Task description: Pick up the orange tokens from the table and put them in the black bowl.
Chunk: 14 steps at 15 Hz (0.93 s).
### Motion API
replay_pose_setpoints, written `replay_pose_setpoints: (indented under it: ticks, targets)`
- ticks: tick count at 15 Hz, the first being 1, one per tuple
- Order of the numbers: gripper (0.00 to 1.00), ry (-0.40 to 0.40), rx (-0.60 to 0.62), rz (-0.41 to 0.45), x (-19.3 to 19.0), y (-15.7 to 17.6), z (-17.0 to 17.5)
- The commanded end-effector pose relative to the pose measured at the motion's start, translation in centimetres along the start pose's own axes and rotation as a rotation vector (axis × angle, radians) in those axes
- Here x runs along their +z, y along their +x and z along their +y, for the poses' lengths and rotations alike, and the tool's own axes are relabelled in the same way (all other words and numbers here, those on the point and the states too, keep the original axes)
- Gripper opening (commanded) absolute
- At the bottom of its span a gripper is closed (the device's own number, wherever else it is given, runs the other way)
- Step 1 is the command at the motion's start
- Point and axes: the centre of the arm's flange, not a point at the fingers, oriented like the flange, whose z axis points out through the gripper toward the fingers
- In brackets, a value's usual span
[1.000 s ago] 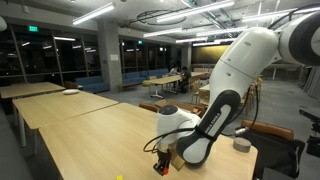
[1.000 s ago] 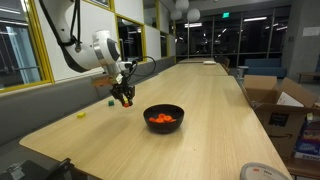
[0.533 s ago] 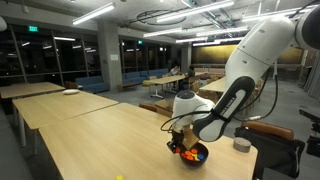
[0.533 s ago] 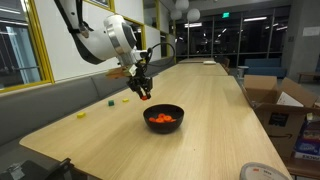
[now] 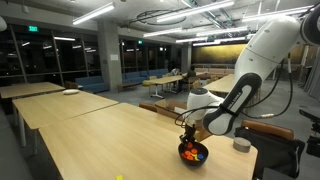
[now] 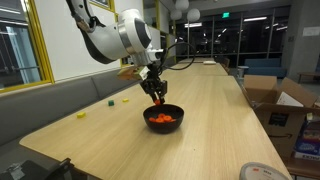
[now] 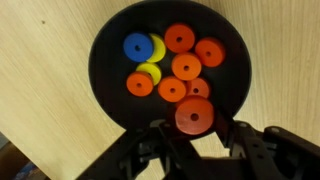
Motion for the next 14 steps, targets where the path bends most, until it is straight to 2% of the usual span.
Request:
replay_pose_setpoints:
  ticks: [1, 5, 10, 14]
  targets:
    - [0.69, 0.045, 0.055, -0.015, -0.3, -0.4, 1.9]
    - [0.98, 0.063, 0.076, -0.063, -0.3, -0.7, 2.2]
    - [1.0, 0.116, -0.025, -0.195, -4.6, -5.2, 1.5]
    - [1.0, 0.124, -0.094, -0.271, -10.0, -10.4, 0.9]
